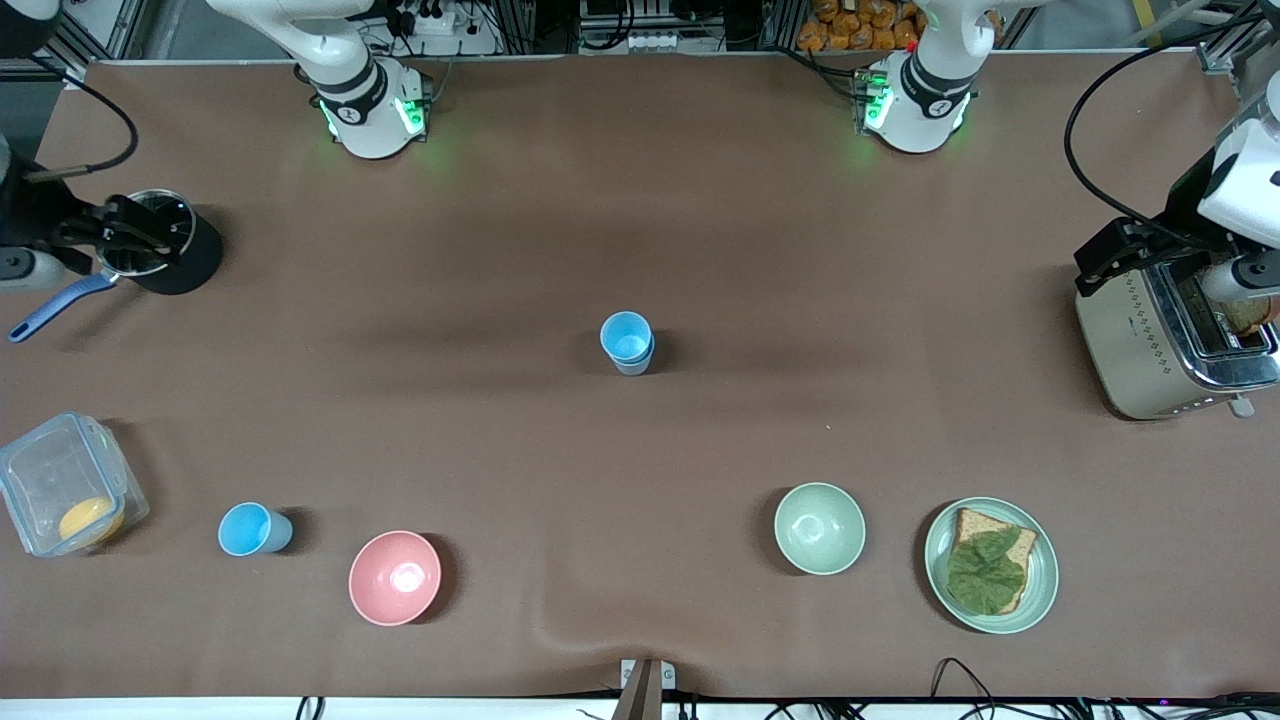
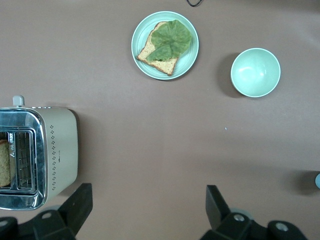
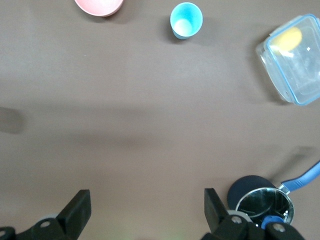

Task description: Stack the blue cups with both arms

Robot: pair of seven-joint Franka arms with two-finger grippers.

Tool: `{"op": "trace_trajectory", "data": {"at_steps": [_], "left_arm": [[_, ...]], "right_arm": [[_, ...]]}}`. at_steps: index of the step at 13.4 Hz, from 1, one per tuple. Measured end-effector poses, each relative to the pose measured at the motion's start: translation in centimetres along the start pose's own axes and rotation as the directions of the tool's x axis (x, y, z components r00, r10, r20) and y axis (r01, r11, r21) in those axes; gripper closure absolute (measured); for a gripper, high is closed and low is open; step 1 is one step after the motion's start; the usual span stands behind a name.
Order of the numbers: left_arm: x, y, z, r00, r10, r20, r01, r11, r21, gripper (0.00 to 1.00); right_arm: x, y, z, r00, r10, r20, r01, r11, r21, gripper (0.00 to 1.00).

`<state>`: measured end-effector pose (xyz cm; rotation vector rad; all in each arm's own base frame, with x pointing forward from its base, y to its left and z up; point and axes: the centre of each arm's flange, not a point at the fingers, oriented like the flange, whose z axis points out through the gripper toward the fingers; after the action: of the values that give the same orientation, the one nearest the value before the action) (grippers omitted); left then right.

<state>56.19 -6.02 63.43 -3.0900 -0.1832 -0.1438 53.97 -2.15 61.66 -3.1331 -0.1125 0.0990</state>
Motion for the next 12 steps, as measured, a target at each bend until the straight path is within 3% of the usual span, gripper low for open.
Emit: {"op": "trace_trajectory", "data": {"at_steps": [12], "left_arm": [[0.8, -2.1, -0.2, 1.0, 0.018, -0.003, -0.018, 1.0, -0.023, 0.0]], "right_arm": [[-1.7, 0.9, -1.3, 0.998, 0.063, 0.016, -0.064, 0.998, 0.003, 0.0]]}}
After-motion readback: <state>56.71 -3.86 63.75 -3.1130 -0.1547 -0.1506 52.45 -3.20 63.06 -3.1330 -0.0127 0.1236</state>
